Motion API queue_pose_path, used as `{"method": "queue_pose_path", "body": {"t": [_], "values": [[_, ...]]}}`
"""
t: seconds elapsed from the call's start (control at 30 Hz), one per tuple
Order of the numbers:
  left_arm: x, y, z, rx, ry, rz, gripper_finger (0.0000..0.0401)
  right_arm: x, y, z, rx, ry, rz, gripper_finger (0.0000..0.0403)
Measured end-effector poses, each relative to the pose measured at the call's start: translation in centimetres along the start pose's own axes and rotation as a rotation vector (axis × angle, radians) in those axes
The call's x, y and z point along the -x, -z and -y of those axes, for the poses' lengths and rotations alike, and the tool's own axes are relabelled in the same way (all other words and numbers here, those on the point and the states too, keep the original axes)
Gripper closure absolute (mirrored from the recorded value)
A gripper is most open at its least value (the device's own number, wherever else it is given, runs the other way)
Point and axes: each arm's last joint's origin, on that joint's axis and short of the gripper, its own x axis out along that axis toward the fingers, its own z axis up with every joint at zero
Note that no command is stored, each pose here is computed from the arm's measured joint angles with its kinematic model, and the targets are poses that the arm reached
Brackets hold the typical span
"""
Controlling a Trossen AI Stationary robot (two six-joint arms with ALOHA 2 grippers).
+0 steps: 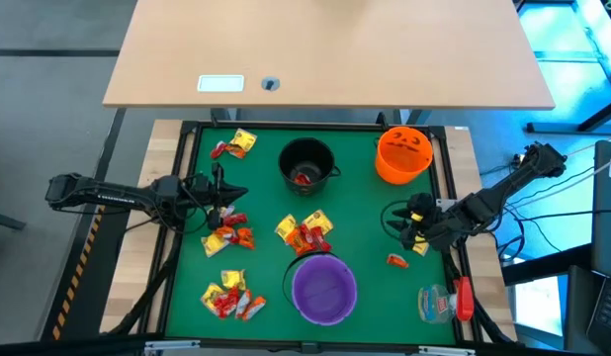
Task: Sort candy
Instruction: Put the orange candy into the orange bucket
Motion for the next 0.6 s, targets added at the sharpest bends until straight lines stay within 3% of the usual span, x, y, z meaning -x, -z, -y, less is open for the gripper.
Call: {"method": "queue_pose_path", "body": {"t": [0.33,0.6], "values": [[0.0,0.0,0.01,0.005,0.003,0.0,0.0401,0.0,-0.04,-0.34,-0.043,-0.044,-0.025,0.0217],[0.0,0.01,0.02,0.006,0.006,-0.001,0.0401,0.06,0.43,-0.52,-0.063,-0.114,-0.183,0.0217]]}}
